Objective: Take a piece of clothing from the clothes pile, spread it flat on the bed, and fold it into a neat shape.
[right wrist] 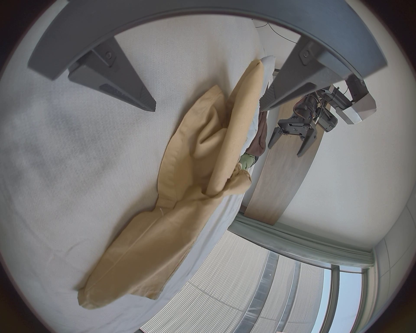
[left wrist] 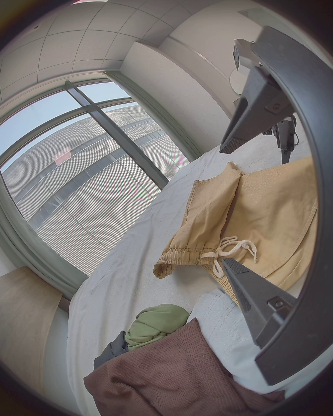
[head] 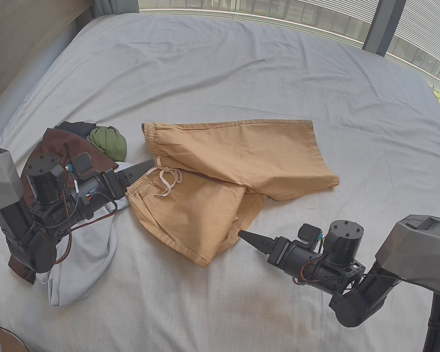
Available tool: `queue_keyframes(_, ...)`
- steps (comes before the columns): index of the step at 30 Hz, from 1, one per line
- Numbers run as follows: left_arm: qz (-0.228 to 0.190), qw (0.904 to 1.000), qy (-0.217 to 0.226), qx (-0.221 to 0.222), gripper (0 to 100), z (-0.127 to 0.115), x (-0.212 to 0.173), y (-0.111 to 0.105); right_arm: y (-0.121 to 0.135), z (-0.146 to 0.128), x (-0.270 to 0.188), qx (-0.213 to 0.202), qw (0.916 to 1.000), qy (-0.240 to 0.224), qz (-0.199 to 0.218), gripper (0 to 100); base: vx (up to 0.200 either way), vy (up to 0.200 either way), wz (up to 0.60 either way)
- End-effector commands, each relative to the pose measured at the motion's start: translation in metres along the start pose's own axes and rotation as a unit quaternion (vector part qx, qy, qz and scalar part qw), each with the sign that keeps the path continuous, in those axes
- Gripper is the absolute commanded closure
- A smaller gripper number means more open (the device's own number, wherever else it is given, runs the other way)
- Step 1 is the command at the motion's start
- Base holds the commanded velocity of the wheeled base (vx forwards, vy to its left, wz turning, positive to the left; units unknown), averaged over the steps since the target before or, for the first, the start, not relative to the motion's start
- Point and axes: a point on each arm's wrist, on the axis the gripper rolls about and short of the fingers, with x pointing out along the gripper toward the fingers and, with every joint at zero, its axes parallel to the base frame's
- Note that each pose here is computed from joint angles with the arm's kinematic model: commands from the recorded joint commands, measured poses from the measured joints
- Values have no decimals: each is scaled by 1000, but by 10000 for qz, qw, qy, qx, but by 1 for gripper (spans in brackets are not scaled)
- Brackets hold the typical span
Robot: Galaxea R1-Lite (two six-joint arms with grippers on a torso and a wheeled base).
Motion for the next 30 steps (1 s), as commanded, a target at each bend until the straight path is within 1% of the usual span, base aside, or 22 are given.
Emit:
queue_keyframes(1, 6, 10000, 14, -10, 0, -1, 1, 1, -7, -10, 9, 17, 9999, 126, -29, 0, 0, 0, 0)
queue_keyframes(10, -27, 10000, 35, -13, 0, -3, 2, -1, -8, -13, 25, -49, 9999, 121, 85, 0, 0, 0, 0)
queue_keyframes(16, -27, 10000, 34, -6, 0, -3, 2, -1, -13, -16, 29, -44, 9999, 153, 47, 0, 0, 0, 0)
queue_keyframes(22, -42, 10000, 52, -19, 0, -5, 3, -3, -11, -14, 32, -97, 9998, 105, 99, 0, 0, 0, 0)
queue_keyframes(23, -42, 10000, 52, -19, 0, -5, 3, -3, -10, -13, 33, -109, 9998, 89, 124, 100, 0, 0, 0)
queue_keyframes(30, -45, 10000, 62, -15, 0, -5, 3, -3, -7, -7, 41, -173, 9996, -2, 224, 100, 0, 0, 0)
